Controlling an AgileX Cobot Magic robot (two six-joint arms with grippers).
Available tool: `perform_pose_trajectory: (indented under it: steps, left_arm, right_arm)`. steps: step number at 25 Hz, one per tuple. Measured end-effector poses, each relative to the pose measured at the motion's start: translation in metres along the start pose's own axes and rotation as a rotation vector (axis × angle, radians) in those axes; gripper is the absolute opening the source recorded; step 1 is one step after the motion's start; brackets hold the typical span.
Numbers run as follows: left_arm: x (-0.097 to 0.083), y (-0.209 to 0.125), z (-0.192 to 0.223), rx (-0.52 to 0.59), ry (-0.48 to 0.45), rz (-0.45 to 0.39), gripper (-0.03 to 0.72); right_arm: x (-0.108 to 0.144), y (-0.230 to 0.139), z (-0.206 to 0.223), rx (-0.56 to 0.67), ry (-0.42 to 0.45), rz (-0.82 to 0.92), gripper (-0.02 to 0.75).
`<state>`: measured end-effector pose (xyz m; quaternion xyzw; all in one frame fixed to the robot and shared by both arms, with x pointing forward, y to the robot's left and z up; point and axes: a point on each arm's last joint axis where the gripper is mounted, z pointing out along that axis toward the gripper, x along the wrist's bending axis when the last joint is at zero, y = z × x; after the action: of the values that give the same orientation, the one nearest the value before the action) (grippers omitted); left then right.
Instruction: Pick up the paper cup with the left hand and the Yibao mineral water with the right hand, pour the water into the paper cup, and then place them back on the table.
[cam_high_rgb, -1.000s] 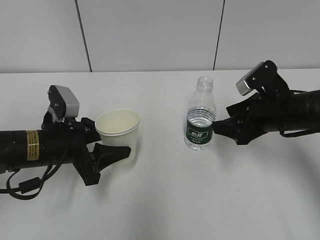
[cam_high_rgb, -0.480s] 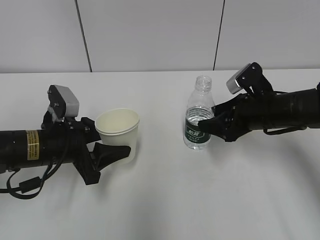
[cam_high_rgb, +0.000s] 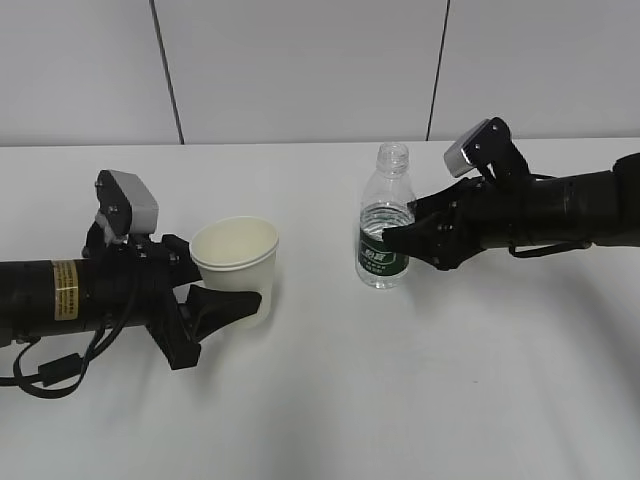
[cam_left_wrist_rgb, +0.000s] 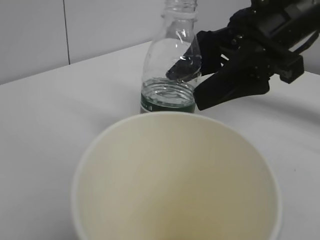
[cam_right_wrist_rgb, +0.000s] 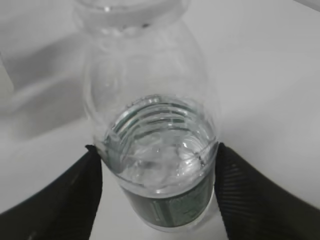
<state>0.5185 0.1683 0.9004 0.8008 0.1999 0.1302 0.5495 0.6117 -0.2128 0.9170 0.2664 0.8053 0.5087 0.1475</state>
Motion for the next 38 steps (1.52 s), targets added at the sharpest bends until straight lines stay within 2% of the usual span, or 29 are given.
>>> perform_pose_trajectory:
  steps: [8,18,26,38]
  left_arm:
    - [0.0,0.0,0.0,0.0,0.001,-0.001,0.404]
    - [0.0,0.0,0.0,0.0,0.001,-0.001,0.404]
    - [0.0,0.0,0.0,0.0,0.001,-0.001,0.404]
    - [0.0,0.0,0.0,-0.001,0.001,-0.001,0.404]
  right_arm:
    - [-0.003,-0.012,0.009,0.006,0.026,0.008,0.54]
    - [-0.007,-0.018,0.017,0.008,0.036,-0.139,0.542]
    - [-0.008,-0.013,0.018,-0.024,0.051,-0.124,0.652]
    - [-0.012,-0.015,0.025,-0.048,0.075,-0.099,0.66]
